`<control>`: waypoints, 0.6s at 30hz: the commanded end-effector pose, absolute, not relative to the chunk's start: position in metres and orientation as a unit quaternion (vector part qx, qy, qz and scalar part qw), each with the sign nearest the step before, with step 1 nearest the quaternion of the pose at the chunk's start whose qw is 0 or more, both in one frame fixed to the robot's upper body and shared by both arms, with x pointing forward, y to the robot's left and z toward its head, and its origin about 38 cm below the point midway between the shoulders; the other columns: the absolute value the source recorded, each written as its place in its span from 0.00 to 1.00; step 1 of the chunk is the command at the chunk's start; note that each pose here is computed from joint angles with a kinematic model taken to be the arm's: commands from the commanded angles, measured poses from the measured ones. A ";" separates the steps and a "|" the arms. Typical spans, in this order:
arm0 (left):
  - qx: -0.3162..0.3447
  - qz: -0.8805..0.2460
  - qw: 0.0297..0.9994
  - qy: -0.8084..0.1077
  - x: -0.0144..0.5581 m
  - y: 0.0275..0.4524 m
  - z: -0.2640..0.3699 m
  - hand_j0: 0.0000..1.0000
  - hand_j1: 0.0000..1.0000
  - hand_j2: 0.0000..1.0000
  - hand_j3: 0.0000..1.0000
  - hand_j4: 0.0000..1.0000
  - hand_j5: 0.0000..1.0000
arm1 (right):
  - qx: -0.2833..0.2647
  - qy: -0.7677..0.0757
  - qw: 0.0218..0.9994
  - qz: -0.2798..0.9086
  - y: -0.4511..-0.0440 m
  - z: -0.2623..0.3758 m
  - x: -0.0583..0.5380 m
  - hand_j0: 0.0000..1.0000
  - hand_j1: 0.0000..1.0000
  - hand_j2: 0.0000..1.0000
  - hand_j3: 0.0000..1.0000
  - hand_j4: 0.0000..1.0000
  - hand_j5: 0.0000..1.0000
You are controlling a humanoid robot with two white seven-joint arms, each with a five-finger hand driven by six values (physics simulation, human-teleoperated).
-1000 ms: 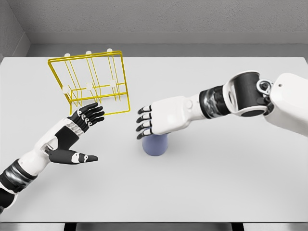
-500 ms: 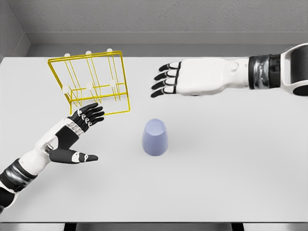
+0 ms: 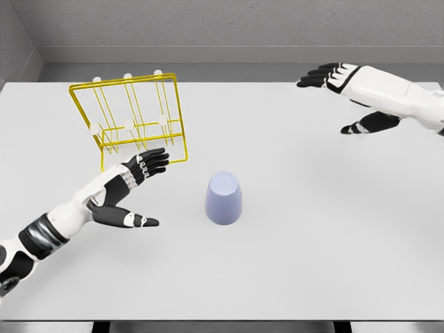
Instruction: Place the cup on the cup holder with both arms
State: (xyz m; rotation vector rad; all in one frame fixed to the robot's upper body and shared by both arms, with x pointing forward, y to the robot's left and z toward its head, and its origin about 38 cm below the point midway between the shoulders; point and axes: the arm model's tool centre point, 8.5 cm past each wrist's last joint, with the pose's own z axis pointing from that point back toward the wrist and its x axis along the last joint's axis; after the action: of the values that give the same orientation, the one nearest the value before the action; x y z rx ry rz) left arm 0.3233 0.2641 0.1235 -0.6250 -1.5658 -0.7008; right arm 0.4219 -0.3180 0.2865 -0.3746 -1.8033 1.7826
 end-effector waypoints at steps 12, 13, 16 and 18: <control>-0.286 -0.312 0.623 -0.657 0.337 0.236 0.102 1.00 1.00 1.00 1.00 1.00 1.00 | -0.154 -0.672 0.332 0.643 -0.350 0.276 0.426 1.00 1.00 1.00 1.00 1.00 1.00; -0.286 -0.313 0.630 -0.651 0.337 0.236 0.101 1.00 1.00 1.00 1.00 1.00 1.00 | -0.154 -0.672 0.332 0.643 -0.350 0.276 0.426 1.00 1.00 1.00 1.00 1.00 1.00; -0.289 -0.311 0.629 -0.651 0.340 0.230 0.100 1.00 1.00 1.00 1.00 1.00 1.00 | -0.154 -0.672 0.332 0.643 -0.350 0.276 0.426 1.00 1.00 1.00 1.00 1.00 1.00; -0.289 -0.312 0.630 -0.650 0.340 0.230 0.099 1.00 1.00 1.00 1.00 1.00 1.00 | -0.154 -0.672 0.332 0.643 -0.350 0.276 0.426 1.00 1.00 1.00 1.00 1.00 1.00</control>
State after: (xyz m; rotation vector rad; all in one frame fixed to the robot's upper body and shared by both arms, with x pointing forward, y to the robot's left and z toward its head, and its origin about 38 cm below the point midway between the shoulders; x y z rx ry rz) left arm 0.3418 0.2308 0.1032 -0.6585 -1.5021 -0.7218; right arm 0.4264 -0.3495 0.2752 -0.4063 -1.7534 1.6883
